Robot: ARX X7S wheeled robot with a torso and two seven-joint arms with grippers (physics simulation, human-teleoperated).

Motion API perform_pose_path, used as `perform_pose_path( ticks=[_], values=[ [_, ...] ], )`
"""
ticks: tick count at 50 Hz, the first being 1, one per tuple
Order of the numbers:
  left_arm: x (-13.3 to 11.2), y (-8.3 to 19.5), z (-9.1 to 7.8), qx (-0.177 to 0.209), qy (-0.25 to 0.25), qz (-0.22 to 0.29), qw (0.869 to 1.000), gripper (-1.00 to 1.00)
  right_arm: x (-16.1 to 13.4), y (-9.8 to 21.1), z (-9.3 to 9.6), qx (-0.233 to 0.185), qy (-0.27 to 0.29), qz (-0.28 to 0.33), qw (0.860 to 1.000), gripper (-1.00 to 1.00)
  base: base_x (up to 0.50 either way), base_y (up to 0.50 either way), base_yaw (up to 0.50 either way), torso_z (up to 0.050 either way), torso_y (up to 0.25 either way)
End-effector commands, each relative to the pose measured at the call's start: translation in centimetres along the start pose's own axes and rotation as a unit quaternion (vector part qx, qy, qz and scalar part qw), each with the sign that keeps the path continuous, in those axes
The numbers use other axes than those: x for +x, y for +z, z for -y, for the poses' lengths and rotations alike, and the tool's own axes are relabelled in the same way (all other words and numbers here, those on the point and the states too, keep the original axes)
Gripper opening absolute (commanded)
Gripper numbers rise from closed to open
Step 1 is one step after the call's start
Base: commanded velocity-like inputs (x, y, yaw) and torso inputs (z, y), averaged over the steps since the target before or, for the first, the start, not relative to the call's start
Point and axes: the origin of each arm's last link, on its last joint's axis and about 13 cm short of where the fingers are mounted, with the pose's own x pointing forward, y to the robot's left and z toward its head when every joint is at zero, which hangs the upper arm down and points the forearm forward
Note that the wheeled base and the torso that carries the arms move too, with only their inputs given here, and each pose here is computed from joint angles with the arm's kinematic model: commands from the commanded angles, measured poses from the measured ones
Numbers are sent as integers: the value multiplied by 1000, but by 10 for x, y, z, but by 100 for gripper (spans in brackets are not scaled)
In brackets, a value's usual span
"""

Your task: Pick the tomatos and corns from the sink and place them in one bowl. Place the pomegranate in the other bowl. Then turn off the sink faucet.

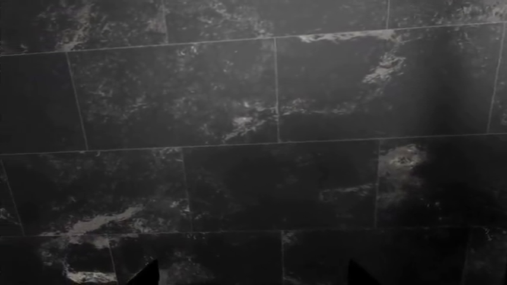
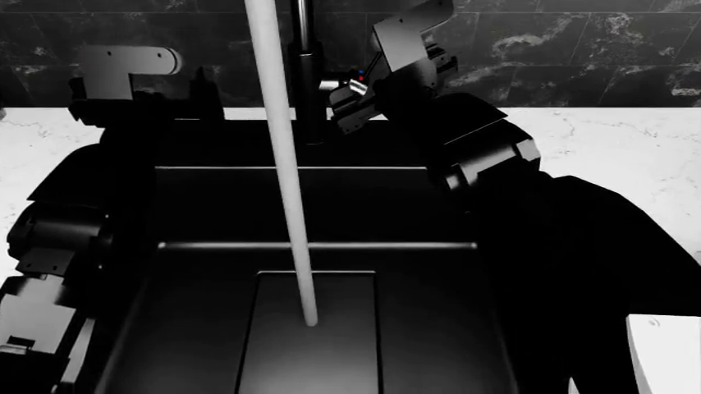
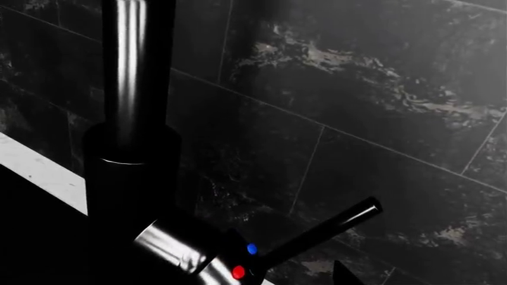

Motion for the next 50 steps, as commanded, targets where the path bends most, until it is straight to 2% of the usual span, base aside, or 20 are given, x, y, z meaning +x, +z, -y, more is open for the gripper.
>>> perform_pose_path(
  ticks=[1,30,31,32,33,40,50],
  values=[
    [3,1,-2,-1,3,-3,1000,100,0,0,0,0,1,0,1000,100,0,0,0,0,0],
    [4,11,-2,-2,-2,3,1000,100,0,0,0,0,1,0,1000,100,0,0,0,0,0],
    [5,10,-2,-2,-2,3,1000,100,4,29,-27,-30,145,103,984,100,0,0,0,0,0],
    [5,10,-2,-2,-2,3,1000,100,4,33,-29,-38,220,125,967,100,0,0,0,0,0],
    [5,10,-3,-2,-2,3,1000,100,4,33,-30,-40,254,126,958,100,0,0,0,0,0],
    [4,10,-2,-3,-4,3,1000,100,4,18,-33,-23,259,100,960,100,0,0,0,0,0],
    [4,8,-1,-3,-6,2,1000,100,4,18,-33,-23,259,100,960,100,0,0,0,0,0]
  ],
)
